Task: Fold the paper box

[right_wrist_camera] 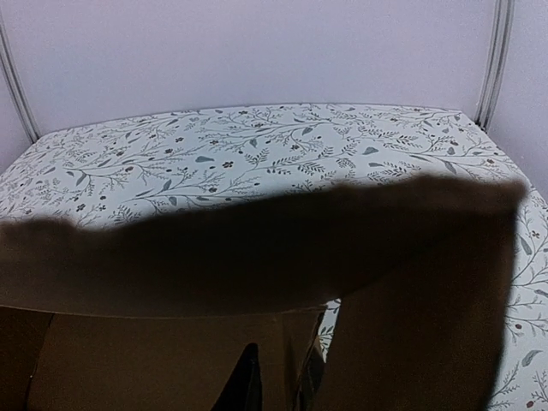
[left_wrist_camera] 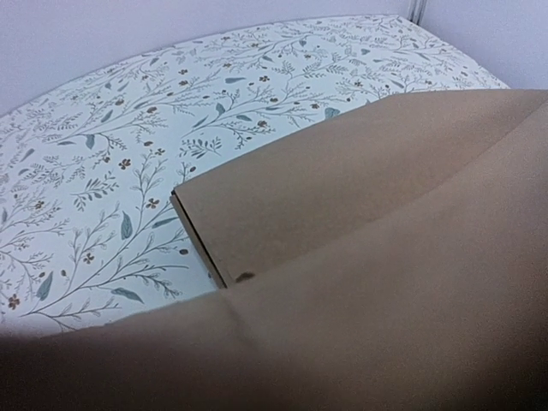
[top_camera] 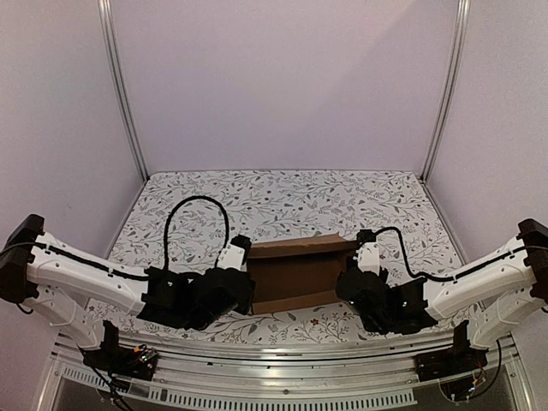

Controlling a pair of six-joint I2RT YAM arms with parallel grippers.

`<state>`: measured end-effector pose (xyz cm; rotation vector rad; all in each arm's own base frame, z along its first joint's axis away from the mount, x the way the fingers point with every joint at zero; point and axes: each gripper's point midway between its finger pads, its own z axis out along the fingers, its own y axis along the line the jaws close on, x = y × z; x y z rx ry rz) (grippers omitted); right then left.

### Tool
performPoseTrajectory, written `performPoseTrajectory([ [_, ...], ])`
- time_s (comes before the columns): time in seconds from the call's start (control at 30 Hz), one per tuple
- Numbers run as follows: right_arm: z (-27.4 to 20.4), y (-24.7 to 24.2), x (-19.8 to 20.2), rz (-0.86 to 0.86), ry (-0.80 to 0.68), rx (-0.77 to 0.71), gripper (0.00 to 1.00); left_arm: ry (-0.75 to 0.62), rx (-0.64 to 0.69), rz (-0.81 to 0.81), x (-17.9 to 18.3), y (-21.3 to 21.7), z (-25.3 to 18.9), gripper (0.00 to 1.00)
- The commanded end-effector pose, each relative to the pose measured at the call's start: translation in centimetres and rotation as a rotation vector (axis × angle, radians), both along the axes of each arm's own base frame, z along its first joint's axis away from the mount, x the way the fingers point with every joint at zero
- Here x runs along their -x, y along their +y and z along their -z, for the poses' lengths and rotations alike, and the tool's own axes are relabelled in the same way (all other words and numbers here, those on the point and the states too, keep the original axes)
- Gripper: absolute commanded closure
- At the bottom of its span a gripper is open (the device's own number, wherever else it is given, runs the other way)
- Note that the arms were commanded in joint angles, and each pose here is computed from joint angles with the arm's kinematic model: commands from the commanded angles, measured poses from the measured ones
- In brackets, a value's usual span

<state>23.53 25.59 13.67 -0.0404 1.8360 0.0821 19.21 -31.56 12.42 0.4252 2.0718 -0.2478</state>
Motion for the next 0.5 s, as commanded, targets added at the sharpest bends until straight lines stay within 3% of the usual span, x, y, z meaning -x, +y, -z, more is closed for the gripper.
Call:
performPoseTrajectory([
  [0.0,-0.4,0.9,1.3,-0.072,0.036,-0.060,0.80,0.117,-0.084,0.037,2.0,-0.2,3.3,1.00],
  [0.2,-0.6,-0.6,1.8,-0.066,0.057,-0.060,0.64,0.128,-0.088,-0.019,1.7,-0.1,3.7,1.00],
  [0.47,-1.3,-2.9,2.6,-0.065,0.106,-0.055,0.53,0.116,-0.118,-0.071,1.2,-0.3,3.8,1.00],
])
